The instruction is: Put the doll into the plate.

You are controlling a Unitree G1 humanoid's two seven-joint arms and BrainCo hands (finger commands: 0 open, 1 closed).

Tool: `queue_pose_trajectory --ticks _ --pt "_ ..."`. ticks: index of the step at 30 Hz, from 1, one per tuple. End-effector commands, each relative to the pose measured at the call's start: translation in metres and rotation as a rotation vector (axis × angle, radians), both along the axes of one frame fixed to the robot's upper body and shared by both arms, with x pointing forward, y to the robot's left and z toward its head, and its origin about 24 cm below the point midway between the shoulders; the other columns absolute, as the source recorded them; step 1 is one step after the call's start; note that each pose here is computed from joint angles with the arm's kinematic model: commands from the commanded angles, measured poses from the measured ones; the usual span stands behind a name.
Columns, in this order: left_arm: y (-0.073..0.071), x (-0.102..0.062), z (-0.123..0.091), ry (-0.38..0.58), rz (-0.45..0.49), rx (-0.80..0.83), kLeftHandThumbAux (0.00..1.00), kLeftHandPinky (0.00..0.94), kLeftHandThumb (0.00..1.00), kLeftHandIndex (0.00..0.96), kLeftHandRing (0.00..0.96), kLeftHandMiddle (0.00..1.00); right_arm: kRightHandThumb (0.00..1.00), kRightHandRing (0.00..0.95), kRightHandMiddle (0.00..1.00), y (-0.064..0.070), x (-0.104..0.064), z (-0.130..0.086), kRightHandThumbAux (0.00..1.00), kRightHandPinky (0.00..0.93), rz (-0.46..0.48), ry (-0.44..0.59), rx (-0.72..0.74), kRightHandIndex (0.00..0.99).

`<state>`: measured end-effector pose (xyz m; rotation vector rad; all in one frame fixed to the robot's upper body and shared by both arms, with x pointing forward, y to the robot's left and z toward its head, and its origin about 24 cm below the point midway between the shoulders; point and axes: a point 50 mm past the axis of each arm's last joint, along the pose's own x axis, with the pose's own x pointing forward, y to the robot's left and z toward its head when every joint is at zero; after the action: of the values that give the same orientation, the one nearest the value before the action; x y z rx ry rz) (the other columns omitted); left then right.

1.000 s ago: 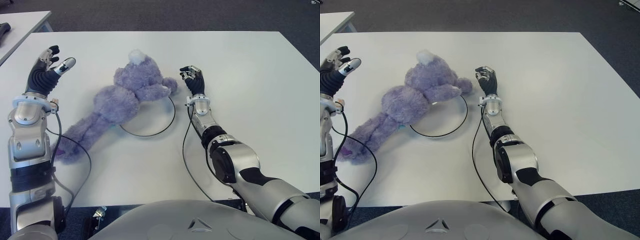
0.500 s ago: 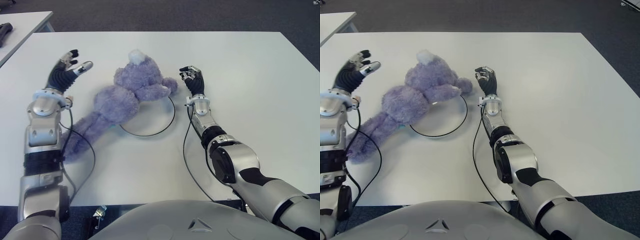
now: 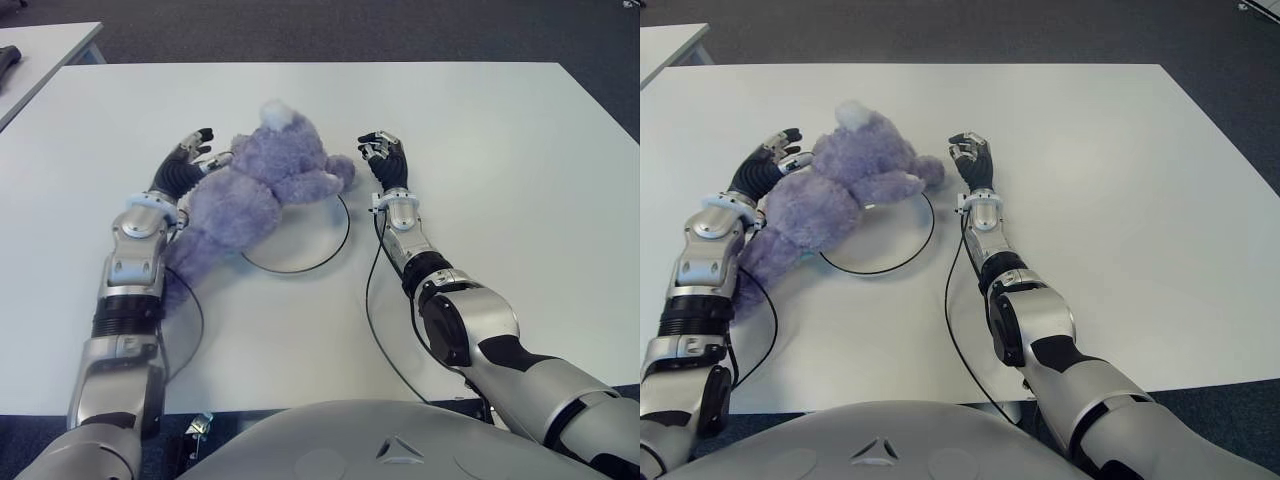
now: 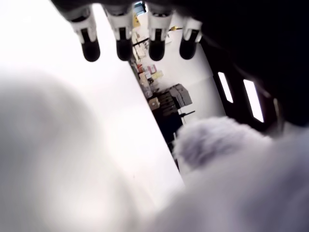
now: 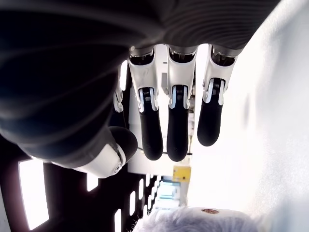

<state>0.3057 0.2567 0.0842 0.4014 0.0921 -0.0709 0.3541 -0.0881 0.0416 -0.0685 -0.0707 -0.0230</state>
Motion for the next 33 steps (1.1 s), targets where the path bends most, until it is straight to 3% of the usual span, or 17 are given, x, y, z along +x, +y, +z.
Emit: queue_pose_trajectory --ticks 1,13,21,33 --pt "-0.013 0.001 -0.019 0.068 -0.059 -0.069 0.518 0.000 0.000 0.000 0.020 0.031 0.679 0.360 0.367 -0.014 -0.068 -0.099 0.737 0.346 -0.036 0.412 -0.048 0.411" --pt "-0.026 -0.007 -0.022 0.070 -0.104 -0.087 0.504 0.009 0.000 0.000 0.034 0.036 0.678 0.361 0.367 -0.014 -0.068 -0.099 0.738 0.345 -0.033 0.410 -0.047 0.410" --pt "-0.042 -0.031 -0.015 0.071 -0.152 -0.075 0.510 0.013 0.000 0.000 0.033 0.036 0.680 0.356 0.365 -0.014 -0.068 -0.099 0.738 0.332 -0.032 0.413 -0.044 0.411" --pt "-0.052 -0.048 0.001 0.070 -0.205 -0.048 0.514 0.018 0.000 0.000 0.032 0.031 0.684 0.355 0.368 -0.015 -0.067 -0.099 0.736 0.339 -0.032 0.418 -0.043 0.413"
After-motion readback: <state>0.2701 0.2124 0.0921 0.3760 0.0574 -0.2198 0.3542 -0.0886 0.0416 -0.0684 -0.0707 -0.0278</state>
